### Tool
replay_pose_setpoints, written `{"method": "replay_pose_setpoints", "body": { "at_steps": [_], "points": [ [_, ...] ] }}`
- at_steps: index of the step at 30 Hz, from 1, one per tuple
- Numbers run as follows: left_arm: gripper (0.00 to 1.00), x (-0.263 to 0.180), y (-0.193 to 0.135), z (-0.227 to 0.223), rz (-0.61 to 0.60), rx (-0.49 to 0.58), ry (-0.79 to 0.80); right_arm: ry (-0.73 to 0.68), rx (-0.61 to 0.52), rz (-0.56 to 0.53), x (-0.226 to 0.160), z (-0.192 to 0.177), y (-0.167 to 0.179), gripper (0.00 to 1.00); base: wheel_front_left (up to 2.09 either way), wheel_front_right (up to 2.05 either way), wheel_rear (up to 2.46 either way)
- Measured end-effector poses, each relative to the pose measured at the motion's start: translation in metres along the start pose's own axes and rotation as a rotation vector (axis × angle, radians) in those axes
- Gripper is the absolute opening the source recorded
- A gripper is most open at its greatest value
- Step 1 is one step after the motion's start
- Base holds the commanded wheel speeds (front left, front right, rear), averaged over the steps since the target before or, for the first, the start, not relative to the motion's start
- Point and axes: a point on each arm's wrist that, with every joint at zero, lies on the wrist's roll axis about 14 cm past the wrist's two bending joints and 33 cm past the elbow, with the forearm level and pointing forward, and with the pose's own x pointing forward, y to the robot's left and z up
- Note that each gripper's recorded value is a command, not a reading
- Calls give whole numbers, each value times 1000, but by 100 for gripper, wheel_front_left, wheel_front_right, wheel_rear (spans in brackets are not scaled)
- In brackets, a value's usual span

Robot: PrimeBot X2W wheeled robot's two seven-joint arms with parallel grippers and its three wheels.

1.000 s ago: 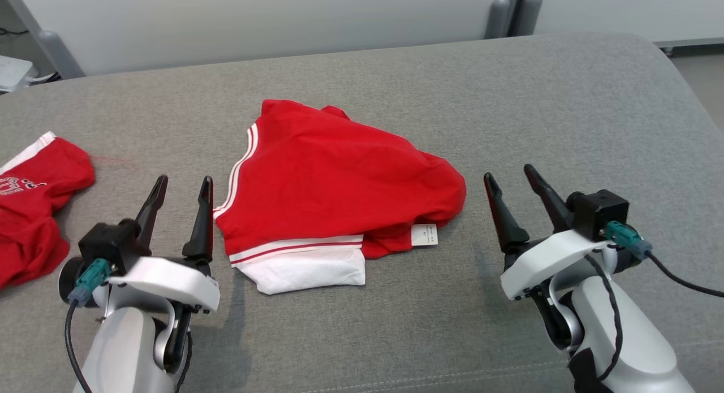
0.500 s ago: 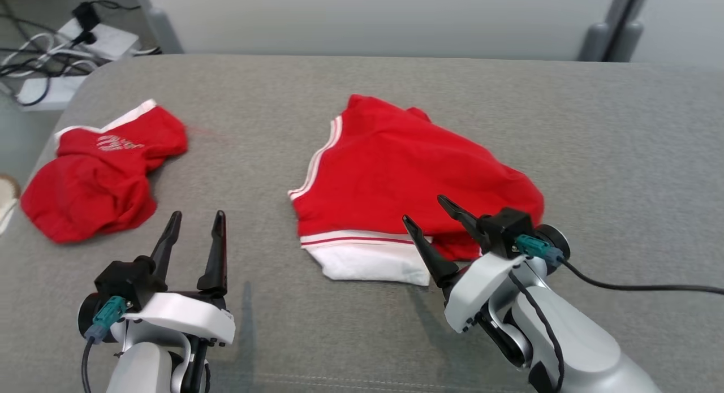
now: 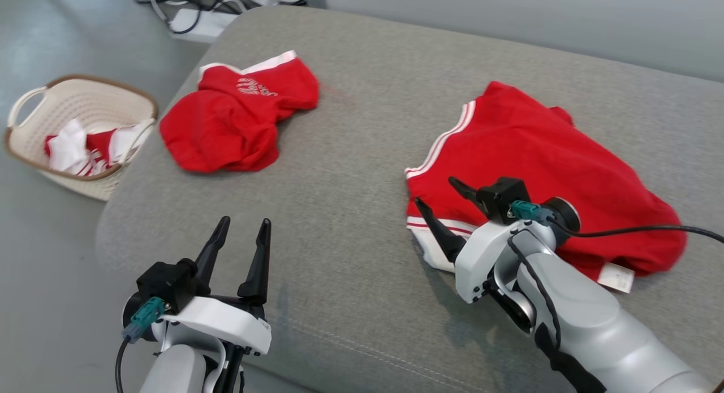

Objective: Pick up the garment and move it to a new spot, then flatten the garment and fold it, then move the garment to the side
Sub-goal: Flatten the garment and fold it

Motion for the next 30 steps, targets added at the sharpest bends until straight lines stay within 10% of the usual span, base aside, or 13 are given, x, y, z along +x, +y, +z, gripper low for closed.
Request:
{"method": "replay_pose_setpoints", "body": {
  "at_steps": [28, 30],
  "points": [
    [100, -34, 37, -17, 142, -47, 60, 310, -201, 37, 39, -66, -16, 100, 0, 0, 0],
    [100, -34, 37, -18, 147, -62, 62, 363, -214, 35, 36, -74, -18, 85, 0, 0, 0]
  ]
}}
